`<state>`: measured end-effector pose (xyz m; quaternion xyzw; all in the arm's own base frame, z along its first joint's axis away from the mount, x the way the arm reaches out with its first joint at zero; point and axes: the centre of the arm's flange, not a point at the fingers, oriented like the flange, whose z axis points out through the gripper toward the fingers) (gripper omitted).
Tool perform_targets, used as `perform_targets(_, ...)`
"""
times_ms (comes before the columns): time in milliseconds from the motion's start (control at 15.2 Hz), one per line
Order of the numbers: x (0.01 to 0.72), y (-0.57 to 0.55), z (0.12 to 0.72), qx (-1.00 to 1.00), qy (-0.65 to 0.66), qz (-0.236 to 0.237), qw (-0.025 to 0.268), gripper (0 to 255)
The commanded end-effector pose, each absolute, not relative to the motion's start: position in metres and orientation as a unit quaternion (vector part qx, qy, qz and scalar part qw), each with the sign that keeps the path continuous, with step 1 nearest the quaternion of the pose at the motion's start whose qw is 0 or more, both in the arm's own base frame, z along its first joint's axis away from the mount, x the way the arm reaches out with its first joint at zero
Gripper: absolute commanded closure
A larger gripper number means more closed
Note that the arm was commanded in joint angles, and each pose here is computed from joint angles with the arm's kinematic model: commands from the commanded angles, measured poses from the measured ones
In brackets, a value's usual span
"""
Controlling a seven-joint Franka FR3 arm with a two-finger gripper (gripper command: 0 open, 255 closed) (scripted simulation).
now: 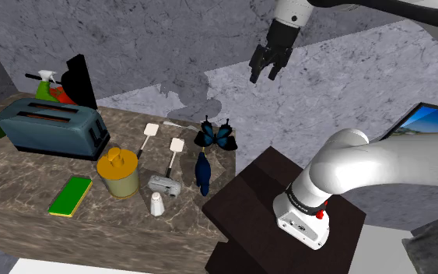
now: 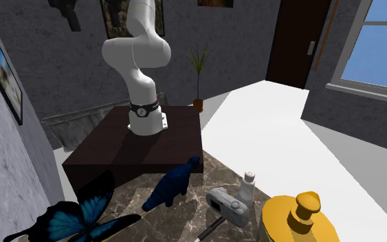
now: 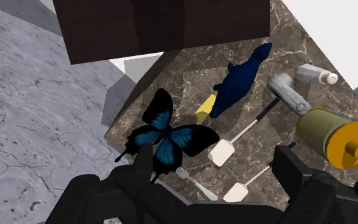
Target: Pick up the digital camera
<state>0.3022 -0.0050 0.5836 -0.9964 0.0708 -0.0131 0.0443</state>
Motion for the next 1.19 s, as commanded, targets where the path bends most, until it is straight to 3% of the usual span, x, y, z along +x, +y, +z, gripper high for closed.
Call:
perform_targets(0, 0.302, -0.005, 0.584, -0.996, 0.071, -0.013, 0.044, 0)
perform_targets(1122, 0.34, 0.122, 0.404, -0.998, -0.022, -0.048, 0.039, 0)
